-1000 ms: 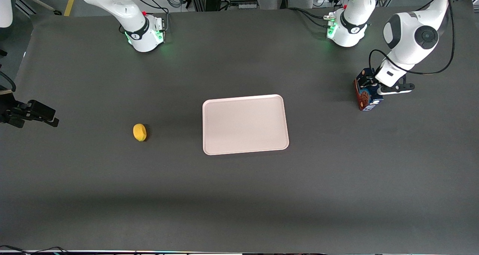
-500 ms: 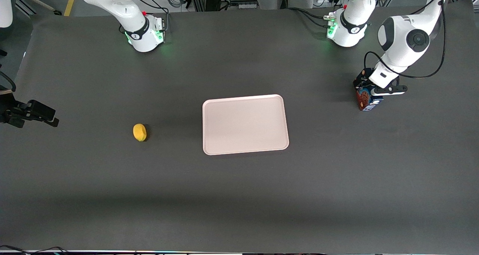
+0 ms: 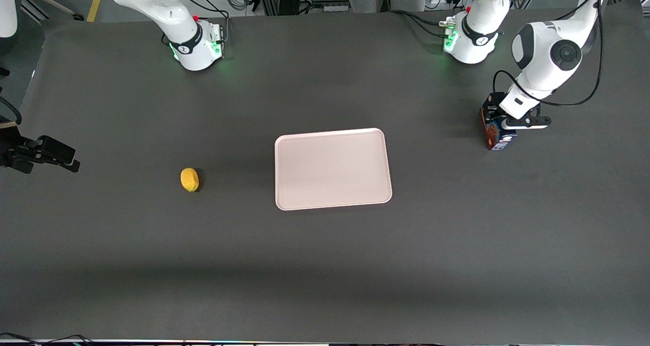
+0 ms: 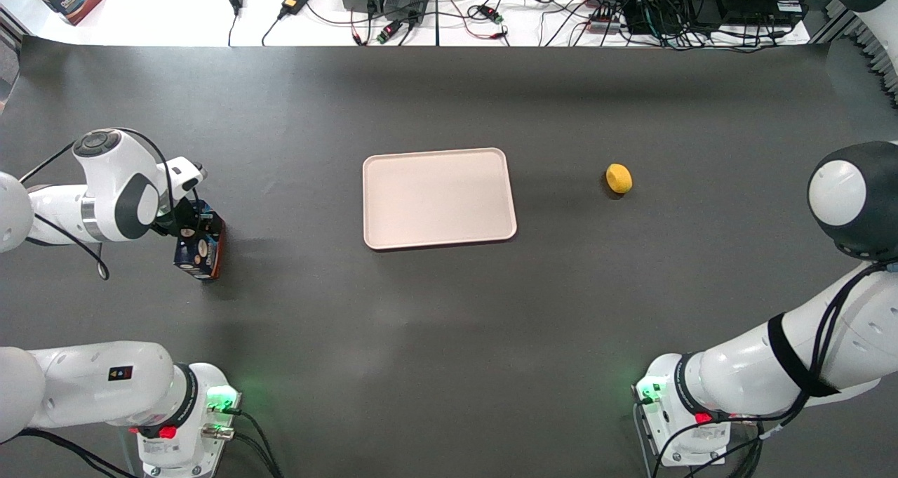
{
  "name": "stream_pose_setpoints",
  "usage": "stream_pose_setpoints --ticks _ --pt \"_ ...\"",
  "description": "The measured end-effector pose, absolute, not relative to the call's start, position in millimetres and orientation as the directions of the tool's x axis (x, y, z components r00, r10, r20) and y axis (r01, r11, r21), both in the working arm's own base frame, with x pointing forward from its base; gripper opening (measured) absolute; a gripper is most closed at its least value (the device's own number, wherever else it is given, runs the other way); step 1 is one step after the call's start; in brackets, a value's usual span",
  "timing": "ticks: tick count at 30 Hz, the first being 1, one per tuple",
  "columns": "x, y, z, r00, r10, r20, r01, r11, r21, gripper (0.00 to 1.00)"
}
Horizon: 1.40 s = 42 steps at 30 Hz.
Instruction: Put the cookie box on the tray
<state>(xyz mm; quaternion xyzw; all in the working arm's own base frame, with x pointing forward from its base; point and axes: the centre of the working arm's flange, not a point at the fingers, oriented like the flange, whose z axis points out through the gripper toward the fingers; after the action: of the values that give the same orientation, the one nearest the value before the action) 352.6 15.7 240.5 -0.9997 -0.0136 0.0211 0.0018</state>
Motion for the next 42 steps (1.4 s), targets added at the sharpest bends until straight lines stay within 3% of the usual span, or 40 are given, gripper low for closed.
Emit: stream_pose_setpoints --ticks 3,8,20,24,35,42 --pt "352.7 15.9 240.3 0.999 0.024 -0.042 0.024 -1.0 -0.004 0.46" --pt "352.7 16.2 240.4 0.999 0.021 -0.042 0.021 -1.0 -0.004 0.39" --pt "355.9 19.1 243.2 0.999 0.026 -0.044 0.026 -1.0 -0.003 0.38" --pt "363.9 20.6 253.4 0.997 0.028 -0.075 0.028 -1.0 -0.002 0.29" --pt "408.4 19.4 336.1 0.991 0.05 -0.126 0.055 -0.998 0.033 0.25" --pt "438.6 -8.1 399.3 0.994 0.047 -0.103 0.056 -0.994 0.093 0.25"
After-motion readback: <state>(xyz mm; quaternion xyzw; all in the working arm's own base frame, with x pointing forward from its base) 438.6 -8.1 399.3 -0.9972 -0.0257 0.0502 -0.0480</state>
